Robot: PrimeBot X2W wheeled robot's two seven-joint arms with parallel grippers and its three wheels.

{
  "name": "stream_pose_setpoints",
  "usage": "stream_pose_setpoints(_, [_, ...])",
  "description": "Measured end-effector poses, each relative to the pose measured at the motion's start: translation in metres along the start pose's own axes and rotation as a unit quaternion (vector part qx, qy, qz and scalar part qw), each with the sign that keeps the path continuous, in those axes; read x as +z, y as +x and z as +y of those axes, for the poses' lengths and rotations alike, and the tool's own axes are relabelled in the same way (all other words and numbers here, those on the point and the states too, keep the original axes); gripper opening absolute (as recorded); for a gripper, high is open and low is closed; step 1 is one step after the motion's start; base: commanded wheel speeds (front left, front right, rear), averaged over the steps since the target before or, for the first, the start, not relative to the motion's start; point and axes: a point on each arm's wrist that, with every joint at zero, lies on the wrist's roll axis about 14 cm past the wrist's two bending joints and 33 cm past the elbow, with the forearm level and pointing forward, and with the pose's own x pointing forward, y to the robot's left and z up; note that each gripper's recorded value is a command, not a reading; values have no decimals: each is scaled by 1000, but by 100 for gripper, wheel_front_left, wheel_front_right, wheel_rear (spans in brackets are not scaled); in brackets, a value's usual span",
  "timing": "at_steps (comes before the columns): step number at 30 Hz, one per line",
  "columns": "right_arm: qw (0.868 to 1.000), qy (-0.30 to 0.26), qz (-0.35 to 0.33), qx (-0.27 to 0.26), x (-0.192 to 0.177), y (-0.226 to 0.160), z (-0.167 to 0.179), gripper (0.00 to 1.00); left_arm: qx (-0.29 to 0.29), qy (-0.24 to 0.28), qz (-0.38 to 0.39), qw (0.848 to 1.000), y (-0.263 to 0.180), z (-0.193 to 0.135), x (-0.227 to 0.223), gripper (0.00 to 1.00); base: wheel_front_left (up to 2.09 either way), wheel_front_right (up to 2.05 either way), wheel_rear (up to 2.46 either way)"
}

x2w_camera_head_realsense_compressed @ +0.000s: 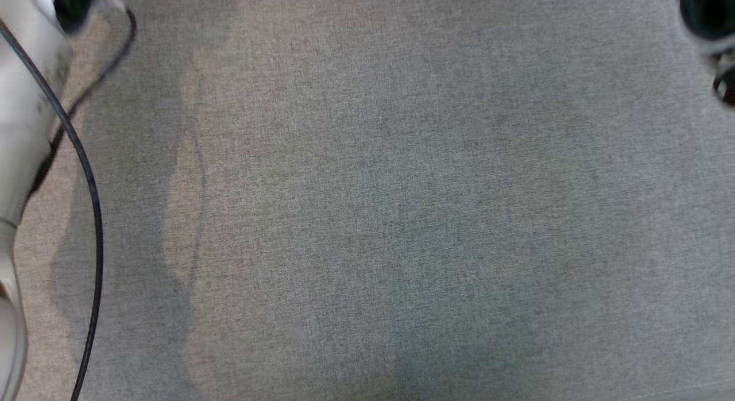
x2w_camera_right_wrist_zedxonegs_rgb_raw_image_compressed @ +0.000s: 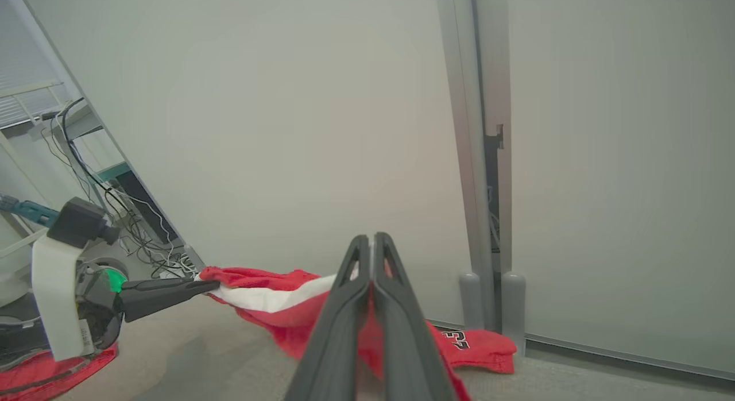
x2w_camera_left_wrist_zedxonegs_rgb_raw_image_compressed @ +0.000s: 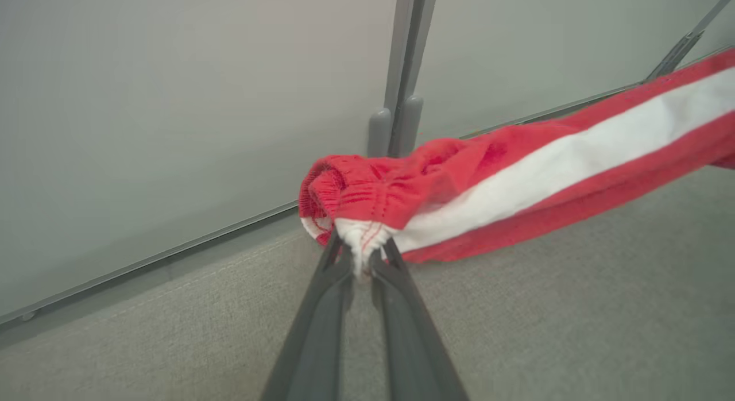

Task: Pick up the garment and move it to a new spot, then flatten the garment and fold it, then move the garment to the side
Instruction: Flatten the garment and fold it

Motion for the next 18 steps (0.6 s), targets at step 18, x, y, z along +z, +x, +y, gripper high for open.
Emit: stream_pose_setpoints(18, [988,24,150,19,-74,-114,46,0,-32,-49,143,988,-87,-39,-90,0,0,0,0])
